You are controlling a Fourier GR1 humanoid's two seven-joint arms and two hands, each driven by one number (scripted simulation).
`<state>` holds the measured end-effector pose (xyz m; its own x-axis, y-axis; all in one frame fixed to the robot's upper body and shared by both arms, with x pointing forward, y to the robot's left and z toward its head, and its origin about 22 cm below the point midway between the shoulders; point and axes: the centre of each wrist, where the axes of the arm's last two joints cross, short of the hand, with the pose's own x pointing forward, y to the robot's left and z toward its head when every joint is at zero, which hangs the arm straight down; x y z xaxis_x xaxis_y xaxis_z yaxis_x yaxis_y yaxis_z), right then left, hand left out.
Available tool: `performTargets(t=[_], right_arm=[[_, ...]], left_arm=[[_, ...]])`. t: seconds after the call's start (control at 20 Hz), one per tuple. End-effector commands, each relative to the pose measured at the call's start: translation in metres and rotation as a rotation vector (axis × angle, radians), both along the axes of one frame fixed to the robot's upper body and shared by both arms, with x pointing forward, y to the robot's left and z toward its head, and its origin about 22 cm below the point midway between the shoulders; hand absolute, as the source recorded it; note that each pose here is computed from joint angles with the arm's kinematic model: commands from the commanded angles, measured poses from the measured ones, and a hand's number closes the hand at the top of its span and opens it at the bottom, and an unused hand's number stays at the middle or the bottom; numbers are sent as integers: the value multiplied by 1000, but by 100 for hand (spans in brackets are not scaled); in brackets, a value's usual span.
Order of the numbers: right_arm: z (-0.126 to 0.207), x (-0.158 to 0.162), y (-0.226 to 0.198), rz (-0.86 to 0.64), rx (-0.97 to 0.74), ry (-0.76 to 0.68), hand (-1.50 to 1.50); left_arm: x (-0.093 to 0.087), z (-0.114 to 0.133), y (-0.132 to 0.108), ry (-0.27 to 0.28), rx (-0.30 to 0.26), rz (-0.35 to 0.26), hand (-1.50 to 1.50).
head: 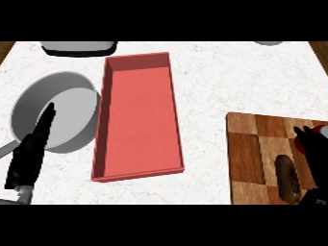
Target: Pick the sweet potato from the cutting board and place it in the cardboard box
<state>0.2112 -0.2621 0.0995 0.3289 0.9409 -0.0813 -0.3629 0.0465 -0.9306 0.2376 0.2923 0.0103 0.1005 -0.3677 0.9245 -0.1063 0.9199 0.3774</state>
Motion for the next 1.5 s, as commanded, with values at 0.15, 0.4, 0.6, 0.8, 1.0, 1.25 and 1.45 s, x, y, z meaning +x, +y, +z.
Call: performTargets(t=[0.15,0.4,0.6,0.8,1.0,1.25,1.45], right_arm=[[2,3,32,-100,-51,98,-150],[-19,-10,38,-120,-104,99,-150],[-33,3,45,-164,-145,125,-150],[-26,9,39,-171,-133,126,-150],[-48,-4,45,-157,-127,130,-150],[-57,1,38,-170,-127,118,-150],[-46,10,14,-172,-132,123,-150]], left_arm=[[-2,4,-8,32,-26,-8,0],[3,-11,-17,6,-14,-1,0],[-2,-7,-4,11,-5,-15,0],[2,9,-6,19,-16,-7,0],[-1,10,-22,17,-11,-15,0],[-6,17,-5,21,-28,-11,0],[16,1,-10,13,-20,-1,0]])
